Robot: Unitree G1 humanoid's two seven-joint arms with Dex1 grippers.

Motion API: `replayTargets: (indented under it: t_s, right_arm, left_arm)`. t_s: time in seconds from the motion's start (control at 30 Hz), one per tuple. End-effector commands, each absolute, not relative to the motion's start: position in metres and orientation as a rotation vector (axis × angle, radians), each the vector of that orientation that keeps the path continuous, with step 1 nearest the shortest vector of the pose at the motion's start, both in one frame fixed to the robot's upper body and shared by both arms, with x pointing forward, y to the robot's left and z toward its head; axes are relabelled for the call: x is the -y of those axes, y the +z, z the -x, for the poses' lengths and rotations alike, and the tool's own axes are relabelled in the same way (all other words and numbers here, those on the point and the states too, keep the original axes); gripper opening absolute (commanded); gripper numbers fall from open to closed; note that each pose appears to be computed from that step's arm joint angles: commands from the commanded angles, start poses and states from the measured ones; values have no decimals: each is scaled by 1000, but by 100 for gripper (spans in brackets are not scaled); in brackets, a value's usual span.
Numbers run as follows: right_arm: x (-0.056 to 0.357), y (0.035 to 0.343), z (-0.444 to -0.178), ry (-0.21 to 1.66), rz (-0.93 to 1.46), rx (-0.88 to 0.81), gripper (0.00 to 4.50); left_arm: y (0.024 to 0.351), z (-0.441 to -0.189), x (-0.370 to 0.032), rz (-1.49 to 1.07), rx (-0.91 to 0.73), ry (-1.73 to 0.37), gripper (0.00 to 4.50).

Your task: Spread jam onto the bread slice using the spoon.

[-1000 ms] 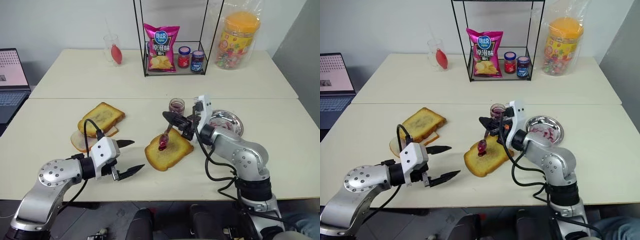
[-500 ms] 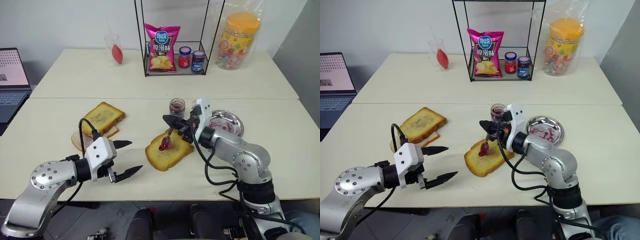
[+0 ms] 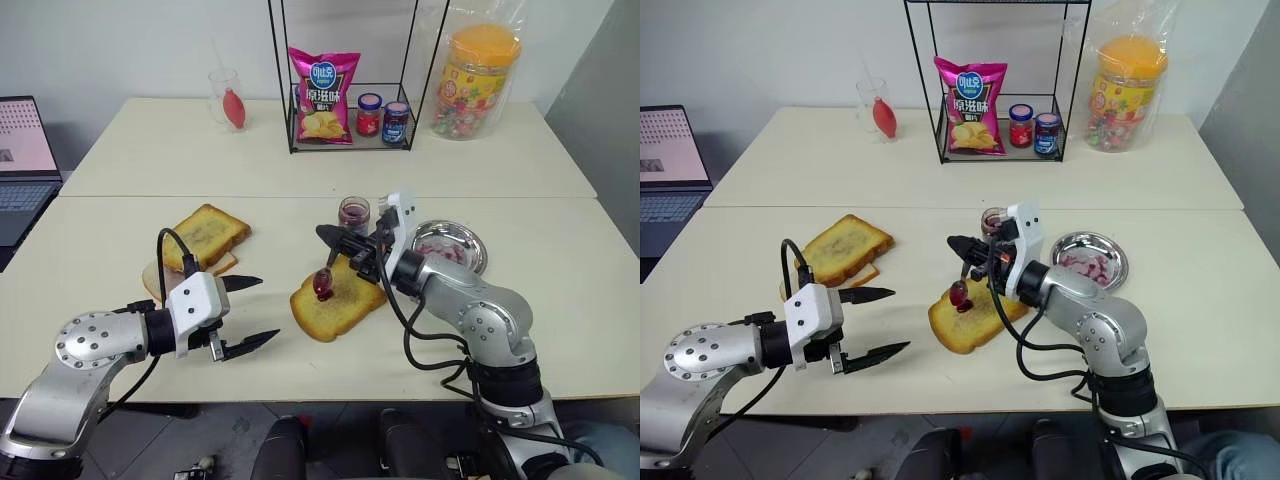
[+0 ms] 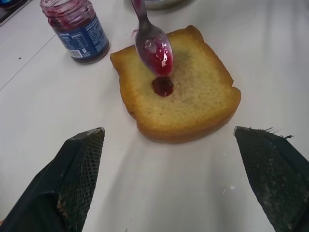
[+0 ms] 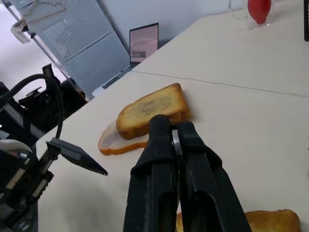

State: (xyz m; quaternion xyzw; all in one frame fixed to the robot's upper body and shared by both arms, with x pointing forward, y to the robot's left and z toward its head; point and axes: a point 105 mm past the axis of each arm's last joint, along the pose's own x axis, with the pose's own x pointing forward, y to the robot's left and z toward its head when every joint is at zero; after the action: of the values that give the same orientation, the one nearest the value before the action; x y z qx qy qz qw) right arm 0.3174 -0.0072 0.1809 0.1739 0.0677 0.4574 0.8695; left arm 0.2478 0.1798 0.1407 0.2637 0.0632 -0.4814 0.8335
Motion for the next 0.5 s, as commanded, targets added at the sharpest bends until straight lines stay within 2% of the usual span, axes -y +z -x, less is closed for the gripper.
replayTargets:
  t_s: [0.03,0.27,0.5]
  right_arm:
    - [7,165,-327,914,-453,-207,3]
    - [27,144,-343,798,-472,-242,3]
    - [60,139,-351,707,-491,-273,3]
  left_arm:
    - [148,-249,-173,-588,-94,-1039,450]
    - [149,-249,-167,-595,-93,-1053,450]
    - [150,-249,-163,-596,-94,-1069,450]
